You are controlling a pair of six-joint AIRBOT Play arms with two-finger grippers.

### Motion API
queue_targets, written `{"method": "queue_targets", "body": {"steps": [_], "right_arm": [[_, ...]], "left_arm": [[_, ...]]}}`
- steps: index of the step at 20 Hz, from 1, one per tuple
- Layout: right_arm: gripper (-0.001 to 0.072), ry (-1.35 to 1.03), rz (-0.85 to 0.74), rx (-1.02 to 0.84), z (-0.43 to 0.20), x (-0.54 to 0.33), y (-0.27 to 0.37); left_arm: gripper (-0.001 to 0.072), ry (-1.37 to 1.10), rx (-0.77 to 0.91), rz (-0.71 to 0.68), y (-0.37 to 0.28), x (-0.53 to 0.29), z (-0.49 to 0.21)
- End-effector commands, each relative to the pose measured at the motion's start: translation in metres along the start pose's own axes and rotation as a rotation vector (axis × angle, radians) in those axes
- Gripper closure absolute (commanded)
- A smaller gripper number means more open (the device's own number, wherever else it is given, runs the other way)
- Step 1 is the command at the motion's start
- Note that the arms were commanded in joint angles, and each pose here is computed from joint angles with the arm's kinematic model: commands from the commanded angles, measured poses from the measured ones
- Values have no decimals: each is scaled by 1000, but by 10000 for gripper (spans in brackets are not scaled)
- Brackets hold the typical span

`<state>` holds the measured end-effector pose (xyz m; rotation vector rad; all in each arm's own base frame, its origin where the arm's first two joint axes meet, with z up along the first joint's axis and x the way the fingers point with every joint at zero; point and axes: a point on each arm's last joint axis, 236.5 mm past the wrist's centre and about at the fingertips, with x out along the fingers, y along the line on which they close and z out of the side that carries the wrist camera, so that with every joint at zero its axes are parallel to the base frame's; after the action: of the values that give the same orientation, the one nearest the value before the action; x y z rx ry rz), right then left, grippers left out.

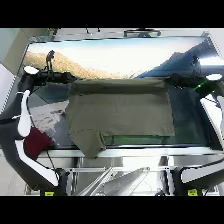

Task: Fold the shirts.

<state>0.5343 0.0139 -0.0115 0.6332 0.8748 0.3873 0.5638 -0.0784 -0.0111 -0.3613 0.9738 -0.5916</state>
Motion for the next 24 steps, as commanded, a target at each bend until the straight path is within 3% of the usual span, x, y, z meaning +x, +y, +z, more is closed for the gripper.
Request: {"method": "queue_targets", "body": {"steps": [1,5,8,17,22,23,24], "right_arm": [[697,14,33,43,9,24,-14],[697,163,-51,39,-28,23,-35],[696,233,-125,33,-44,20,-50],[696,189,-186,-38,-37,41,-36],[695,271,-310,-83,-54,36,-54],[605,285,-304,-92,-56,33,-49],[362,287,-298,-102,-55,29,-42]], "left_arm": [[696,41,-15,-9,16,25,0],[696,228,-7,138,40,14,-35],[697,358,-53,173,45,4,-65],[697,415,15,302,30,31,-73],[691,507,48,404,32,26,-90],[500,511,53,400,28,25,-90],[286,503,67,398,20,23,-86]]}}
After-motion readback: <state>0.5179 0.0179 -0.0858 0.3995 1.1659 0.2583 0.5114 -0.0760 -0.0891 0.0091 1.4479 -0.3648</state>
